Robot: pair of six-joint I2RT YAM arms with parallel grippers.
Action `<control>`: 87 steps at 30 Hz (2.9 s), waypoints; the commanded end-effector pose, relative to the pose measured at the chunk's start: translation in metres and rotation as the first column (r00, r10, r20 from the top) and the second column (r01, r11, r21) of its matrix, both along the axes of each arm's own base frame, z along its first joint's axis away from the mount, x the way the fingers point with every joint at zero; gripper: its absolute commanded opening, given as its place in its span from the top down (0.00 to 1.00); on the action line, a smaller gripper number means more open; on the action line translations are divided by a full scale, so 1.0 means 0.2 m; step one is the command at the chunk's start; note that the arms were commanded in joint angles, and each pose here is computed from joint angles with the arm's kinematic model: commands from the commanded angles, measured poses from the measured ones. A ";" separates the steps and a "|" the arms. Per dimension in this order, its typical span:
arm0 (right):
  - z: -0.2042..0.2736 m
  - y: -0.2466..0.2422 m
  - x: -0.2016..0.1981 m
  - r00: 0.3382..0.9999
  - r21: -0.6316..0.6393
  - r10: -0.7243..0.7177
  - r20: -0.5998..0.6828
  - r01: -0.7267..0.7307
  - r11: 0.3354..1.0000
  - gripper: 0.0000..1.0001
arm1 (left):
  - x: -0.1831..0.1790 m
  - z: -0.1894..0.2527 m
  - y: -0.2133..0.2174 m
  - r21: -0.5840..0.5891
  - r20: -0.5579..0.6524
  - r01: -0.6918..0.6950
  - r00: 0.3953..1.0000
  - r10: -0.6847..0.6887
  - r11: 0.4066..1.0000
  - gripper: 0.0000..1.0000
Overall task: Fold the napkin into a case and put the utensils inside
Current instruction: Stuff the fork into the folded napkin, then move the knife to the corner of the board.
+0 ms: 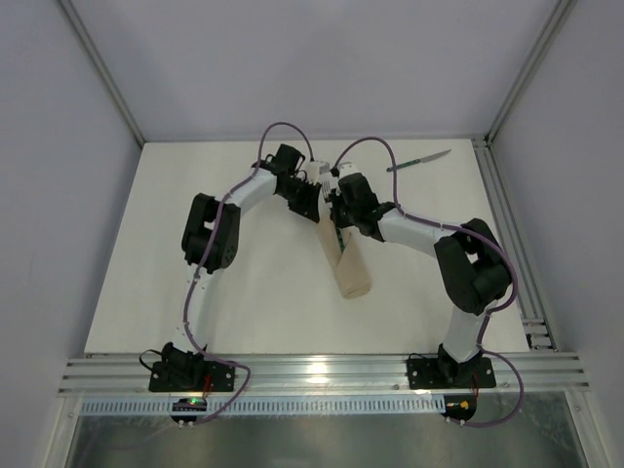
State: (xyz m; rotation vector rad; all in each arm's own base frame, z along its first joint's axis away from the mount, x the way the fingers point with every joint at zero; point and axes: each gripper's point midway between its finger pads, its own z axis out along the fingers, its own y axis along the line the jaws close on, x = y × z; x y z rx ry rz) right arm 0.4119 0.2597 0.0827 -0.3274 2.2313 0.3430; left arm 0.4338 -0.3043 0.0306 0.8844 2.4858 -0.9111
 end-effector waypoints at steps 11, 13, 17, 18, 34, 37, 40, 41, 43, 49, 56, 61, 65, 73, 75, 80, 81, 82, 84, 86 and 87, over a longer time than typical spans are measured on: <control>-0.11 -0.07 -0.15 0.991 -0.110 0.028 -0.130 -0.043 0.993 0.96 | 0.08 0.07 -0.01 -0.019 0.044 -0.012 0.999 0.012 1.000 1.00; -0.14 -0.09 -0.19 0.989 -0.133 0.034 -0.145 -0.054 0.990 0.96 | 0.08 0.07 -0.01 -0.021 0.045 -0.011 0.999 0.012 1.000 1.00; -0.15 -0.12 -0.23 0.987 -0.159 0.034 -0.160 -0.060 0.986 0.96 | 0.09 0.08 -0.02 -0.026 0.047 -0.007 0.999 0.009 1.000 1.00; -0.16 -0.12 -0.24 0.985 -0.164 0.034 -0.171 -0.062 0.985 0.96 | 0.09 0.08 -0.02 -0.027 0.047 -0.007 0.999 0.008 1.000 1.00; -0.18 -0.16 -0.38 0.979 -0.182 0.011 -0.201 -0.048 0.982 0.96 | 0.08 0.09 -0.01 -0.025 0.048 0.004 0.999 -0.002 1.000 1.00; -0.17 -0.17 -0.40 0.979 -0.170 0.003 -0.205 -0.038 0.985 0.96 | 0.08 0.09 -0.01 -0.025 0.051 0.005 0.999 -0.004 1.000 1.00; -0.16 -0.18 -0.40 0.980 -0.167 -0.015 -0.200 -0.019 0.986 0.96 | 0.08 0.10 -0.01 -0.025 0.051 0.006 0.999 -0.005 1.000 1.00; -0.16 -0.18 -0.40 0.980 -0.166 -0.017 -0.198 -0.016 0.986 0.96 | 0.08 0.10 -0.01 -0.027 0.053 0.007 0.999 -0.005 1.000 1.00; -0.16 -0.18 -0.40 0.980 -0.165 -0.016 -0.199 -0.017 0.986 0.96 | 0.08 0.10 -0.02 -0.029 0.049 0.007 0.999 -0.006 1.000 1.00; -0.17 -0.15 -0.39 0.979 -0.157 0.002 -0.204 -0.034 0.987 0.96 | 0.07 0.10 -0.02 -0.034 0.043 0.013 0.999 -0.011 0.999 1.00; -0.01 -0.12 -0.33 0.989 -0.123 0.004 -0.146 -0.022 0.992 0.55 | 0.06 0.11 -0.02 -0.038 0.043 0.025 0.999 -0.023 0.999 1.00; 0.39 -0.17 -0.19 0.996 -0.065 -0.088 0.023 0.090 0.994 0.35 | 0.05 0.12 -0.02 -0.043 0.042 0.035 0.999 -0.034 0.998 0.97; 0.65 -0.46 0.01 0.918 0.019 -0.381 0.109 0.381 0.924 0.20 | 0.05 0.13 -0.01 -0.032 0.058 0.031 0.998 -0.029 0.999 0.83; 0.71 -1.04 0.50 0.608 0.190 -0.790 -0.081 0.788 0.586 0.02 | 0.10 0.18 0.04 0.028 0.131 0.008 0.991 -0.011 1.000 0.53; 0.64 -1.13 0.66 0.539 0.146 -0.840 -0.065 0.838 0.526 0.05 | 0.12 0.21 0.05 0.037 0.157 0.003 0.988 -0.008 0.999 0.51; 0.45 -1.13 0.95 0.543 0.162 -0.834 -0.093 0.835 0.526 0.14 | 0.14 0.25 0.08 0.069 0.204 0.002 0.979 -0.016 0.998 0.49; 0.42 -1.14 0.99 0.553 0.183 -0.828 -0.096 0.827 0.531 0.20 | 0.13 0.27 0.08 0.069 0.211 0.006 0.977 -0.021 0.998 0.49; 0.41 -1.13 1.07 0.571 0.236 -0.817 -0.082 0.808 0.540 0.26 | 0.13 0.28 0.09 0.069 0.214 0.008 0.977 -0.023 0.998 0.49; 0.32 -1.08 1.14 0.619 0.280 -0.778 -0.106 0.770 0.574 0.38 | 0.12 0.29 0.09 0.072 0.225 0.016 0.974 -0.032 0.997 0.49; 0.30 -1.04 1.23 0.657 0.354 -0.749 -0.085 0.723 0.594 0.45 | 0.10 0.31 0.09 0.064 0.232 0.030 0.972 -0.044 0.997 0.49; 0.31 -1.03 1.26 0.664 0.377 -0.744 -0.074 0.710 0.595 0.46 | 0.09 0.30 0.09 0.063 0.229 0.035 0.972 -0.048 0.997 0.49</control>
